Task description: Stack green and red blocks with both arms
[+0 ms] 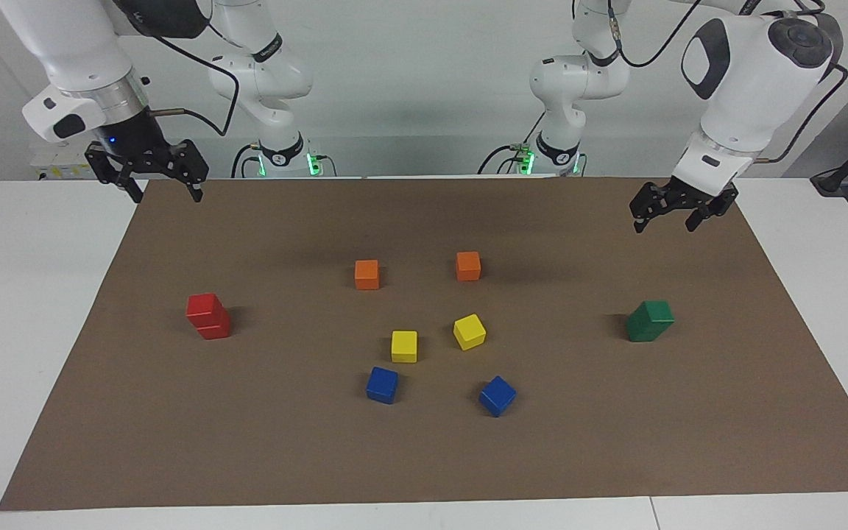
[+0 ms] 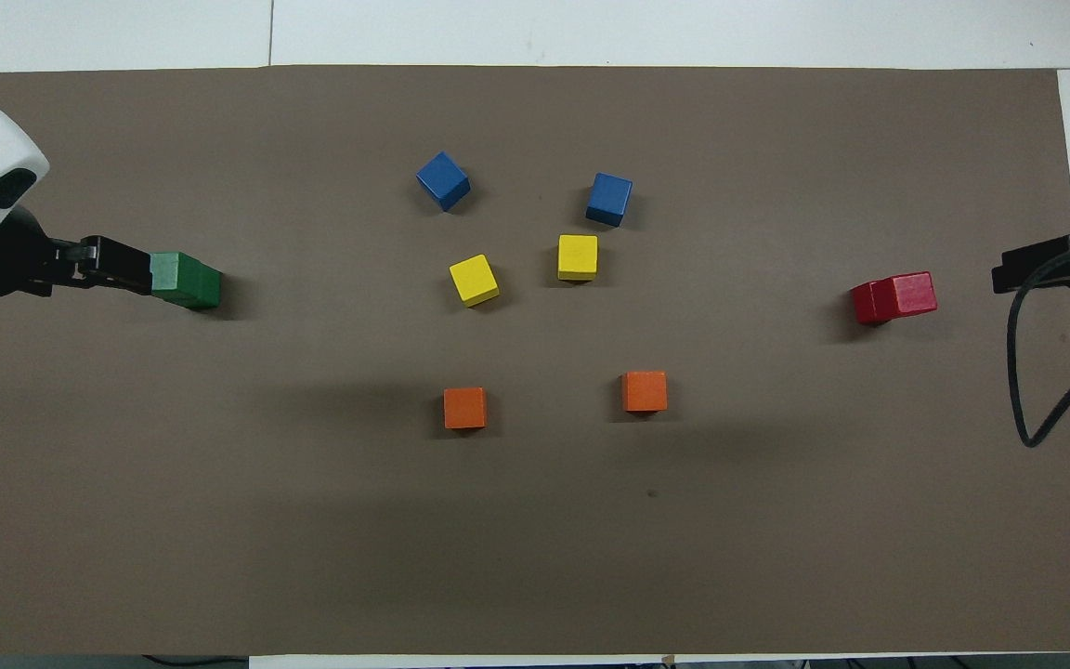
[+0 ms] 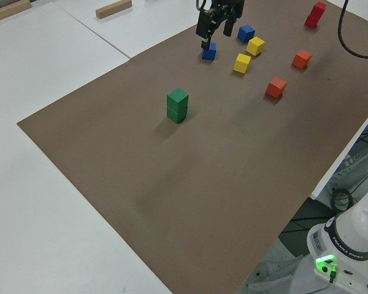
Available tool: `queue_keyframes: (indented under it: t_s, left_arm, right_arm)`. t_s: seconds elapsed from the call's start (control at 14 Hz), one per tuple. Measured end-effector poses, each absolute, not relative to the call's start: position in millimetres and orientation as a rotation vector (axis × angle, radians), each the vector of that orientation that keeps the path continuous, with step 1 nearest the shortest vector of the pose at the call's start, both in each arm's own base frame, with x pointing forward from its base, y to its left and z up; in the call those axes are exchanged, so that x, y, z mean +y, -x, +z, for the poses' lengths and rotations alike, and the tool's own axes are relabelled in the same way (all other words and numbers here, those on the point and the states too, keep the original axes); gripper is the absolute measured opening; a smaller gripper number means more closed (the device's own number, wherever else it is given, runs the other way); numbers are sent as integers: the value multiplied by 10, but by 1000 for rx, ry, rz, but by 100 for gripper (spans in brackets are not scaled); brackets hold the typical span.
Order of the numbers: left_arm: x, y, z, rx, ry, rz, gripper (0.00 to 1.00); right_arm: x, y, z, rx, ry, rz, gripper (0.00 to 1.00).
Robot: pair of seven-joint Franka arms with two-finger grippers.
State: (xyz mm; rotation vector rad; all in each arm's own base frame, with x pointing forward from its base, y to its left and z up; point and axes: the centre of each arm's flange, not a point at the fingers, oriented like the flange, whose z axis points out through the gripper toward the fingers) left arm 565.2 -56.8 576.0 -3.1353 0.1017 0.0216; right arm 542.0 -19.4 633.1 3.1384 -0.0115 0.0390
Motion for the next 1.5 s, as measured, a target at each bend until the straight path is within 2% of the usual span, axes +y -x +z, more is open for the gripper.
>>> queue_keyframes:
  t_s: [1.5]
  left_arm:
    - [-582,-5693,5795,102,3138,-40,100]
  right_arm:
    - [-204,-5415,6269,-14,-3139,18,100]
